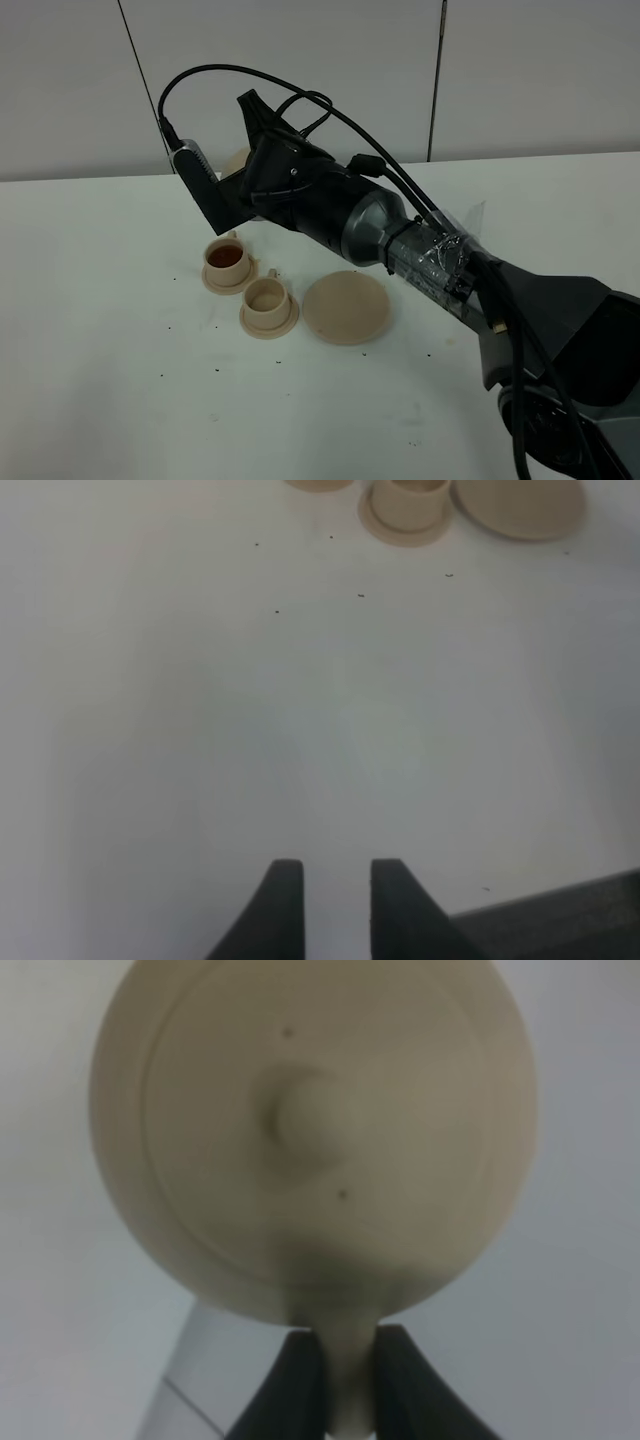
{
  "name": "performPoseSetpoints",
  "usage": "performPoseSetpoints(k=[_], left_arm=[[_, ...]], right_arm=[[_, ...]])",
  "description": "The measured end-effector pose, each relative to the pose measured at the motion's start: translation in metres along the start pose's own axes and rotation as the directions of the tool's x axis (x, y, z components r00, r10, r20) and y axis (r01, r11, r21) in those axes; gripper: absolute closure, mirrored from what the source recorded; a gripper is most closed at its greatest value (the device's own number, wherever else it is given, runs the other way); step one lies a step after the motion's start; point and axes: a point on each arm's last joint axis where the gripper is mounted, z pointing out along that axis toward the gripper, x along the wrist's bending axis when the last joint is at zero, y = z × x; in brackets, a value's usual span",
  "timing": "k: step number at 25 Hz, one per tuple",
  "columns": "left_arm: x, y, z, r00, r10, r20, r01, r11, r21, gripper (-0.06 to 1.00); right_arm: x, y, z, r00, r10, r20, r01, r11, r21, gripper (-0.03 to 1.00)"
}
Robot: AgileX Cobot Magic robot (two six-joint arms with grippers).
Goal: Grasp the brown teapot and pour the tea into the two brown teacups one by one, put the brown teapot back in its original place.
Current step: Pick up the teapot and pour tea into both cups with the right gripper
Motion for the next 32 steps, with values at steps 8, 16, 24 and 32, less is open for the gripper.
performPoseSetpoints(k=[8,16,24,32], left_arm=[[0.000,0.000,0.000,1.000,0.000,0.000,0.000,1.000,0.000,0.71],[0.000,0.000,0.000,1.000,0.000,0.000,0.000,1.000,0.000,0.71],[0.000,0.000,0.000,1.000,0.000,0.000,0.000,1.000,0.000,0.71],[0.000,0.000,0.000,1.000,0.000,0.000,0.000,1.000,0.000,0.71]], right_arm=[[0.006,0.000,0.003,0.994,0.080,-0.069,-0.085,0.994,-0.068,0.87],[0.019,0.002,0.001,0.976,0.044,-0.212,-0.063,0.995,-0.082,0.87],[0.009,-0.007,-0.021,0.966,0.027,-0.258,-0.057,0.992,-0.109,0.87],[-0.004,-0.033,-0.042,0.938,0.144,-0.317,-0.203,0.965,-0.163,0.87]])
